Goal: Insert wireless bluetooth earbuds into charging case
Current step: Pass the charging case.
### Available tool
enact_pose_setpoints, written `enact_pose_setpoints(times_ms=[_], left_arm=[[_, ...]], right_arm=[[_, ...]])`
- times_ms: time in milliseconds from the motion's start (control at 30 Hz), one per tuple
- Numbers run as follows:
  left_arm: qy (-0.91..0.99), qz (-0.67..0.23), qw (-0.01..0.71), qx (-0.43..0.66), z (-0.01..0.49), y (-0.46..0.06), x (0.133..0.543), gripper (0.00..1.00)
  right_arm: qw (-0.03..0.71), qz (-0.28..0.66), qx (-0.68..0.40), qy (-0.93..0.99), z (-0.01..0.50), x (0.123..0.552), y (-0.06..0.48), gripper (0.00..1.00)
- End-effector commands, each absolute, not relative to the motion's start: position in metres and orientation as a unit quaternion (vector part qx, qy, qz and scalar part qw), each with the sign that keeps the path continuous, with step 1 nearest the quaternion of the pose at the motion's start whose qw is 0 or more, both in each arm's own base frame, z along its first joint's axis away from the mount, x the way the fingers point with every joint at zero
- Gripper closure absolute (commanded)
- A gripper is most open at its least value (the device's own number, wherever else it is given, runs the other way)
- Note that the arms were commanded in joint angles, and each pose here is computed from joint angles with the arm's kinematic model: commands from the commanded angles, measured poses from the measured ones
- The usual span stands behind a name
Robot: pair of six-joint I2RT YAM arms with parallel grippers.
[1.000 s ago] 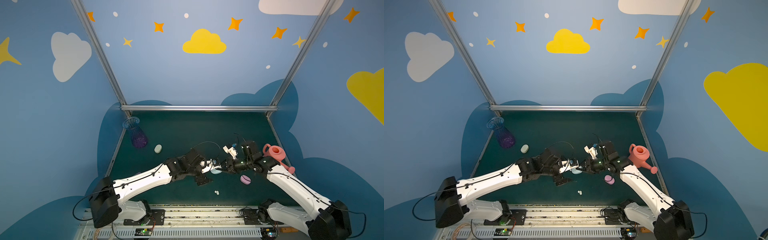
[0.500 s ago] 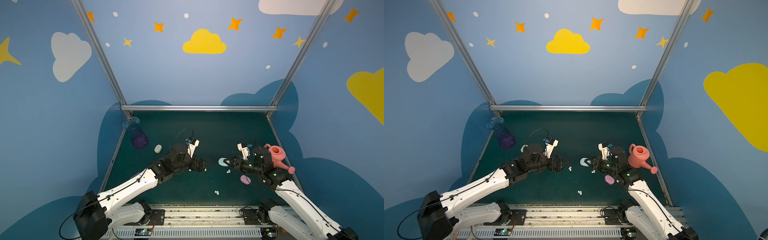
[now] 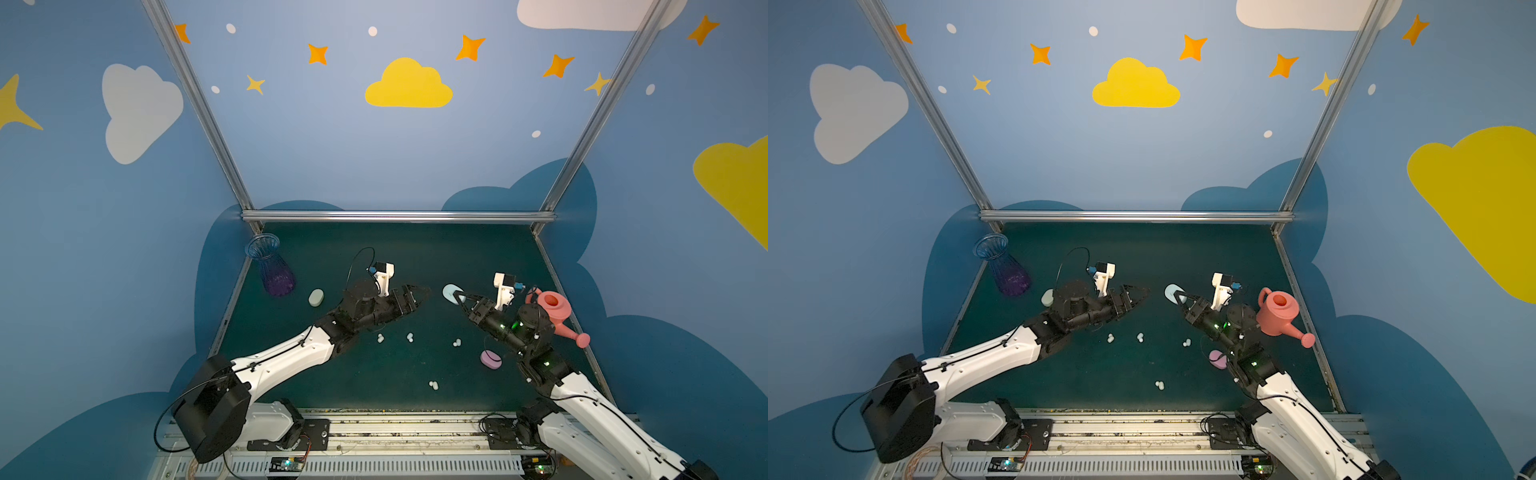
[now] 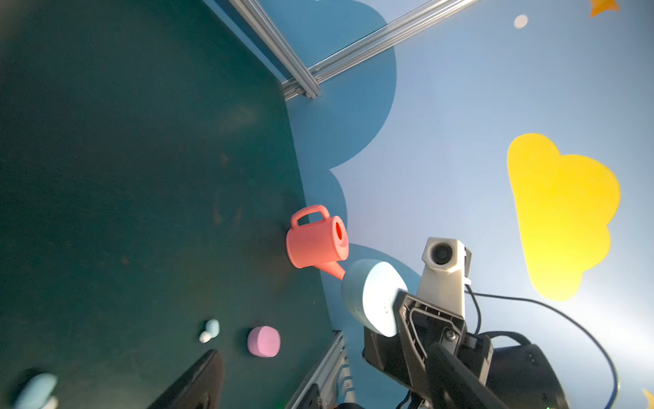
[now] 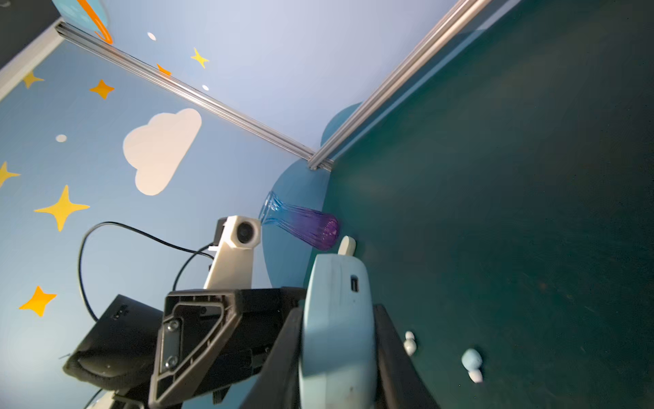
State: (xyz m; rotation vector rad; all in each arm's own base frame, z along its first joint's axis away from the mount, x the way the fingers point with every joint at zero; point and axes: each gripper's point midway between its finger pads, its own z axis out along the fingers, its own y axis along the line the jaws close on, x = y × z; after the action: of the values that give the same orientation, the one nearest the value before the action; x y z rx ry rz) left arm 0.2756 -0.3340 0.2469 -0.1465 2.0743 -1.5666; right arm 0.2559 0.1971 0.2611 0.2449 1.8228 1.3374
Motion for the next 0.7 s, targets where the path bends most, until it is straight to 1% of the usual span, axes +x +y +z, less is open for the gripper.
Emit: enact_pose_setpoints(times_ms=[0,200,433,567,667], left_arm=[[0.714,-0.636,0.288,-0.054,0.288,-0.344,0.279,0.14],[0.682,-0.666,0.298,-0.040,0.304,-0.359,0.280,0.17],[0.658,-0.685,0.313,-0.031,0.314,-0.365,0.282,0.23],[0.645,-0.693,0.320,-0.036,0.319,-0.364,0.285,0.29],[0.636,-0.700,0.323,-0.040,0.324,-0.365,0.288,0.36]], right_arm=[[0.471,0.563,0.120,0.669,0.297,0.265,0.194,0.77],[0.466,0.585,0.131,0.650,0.302,0.267,0.204,0.78],[0.459,0.598,0.139,0.642,0.303,0.266,0.214,0.78],[0.458,0.603,0.136,0.639,0.307,0.263,0.220,0.78],[0.457,0.602,0.139,0.640,0.304,0.262,0.225,0.78]])
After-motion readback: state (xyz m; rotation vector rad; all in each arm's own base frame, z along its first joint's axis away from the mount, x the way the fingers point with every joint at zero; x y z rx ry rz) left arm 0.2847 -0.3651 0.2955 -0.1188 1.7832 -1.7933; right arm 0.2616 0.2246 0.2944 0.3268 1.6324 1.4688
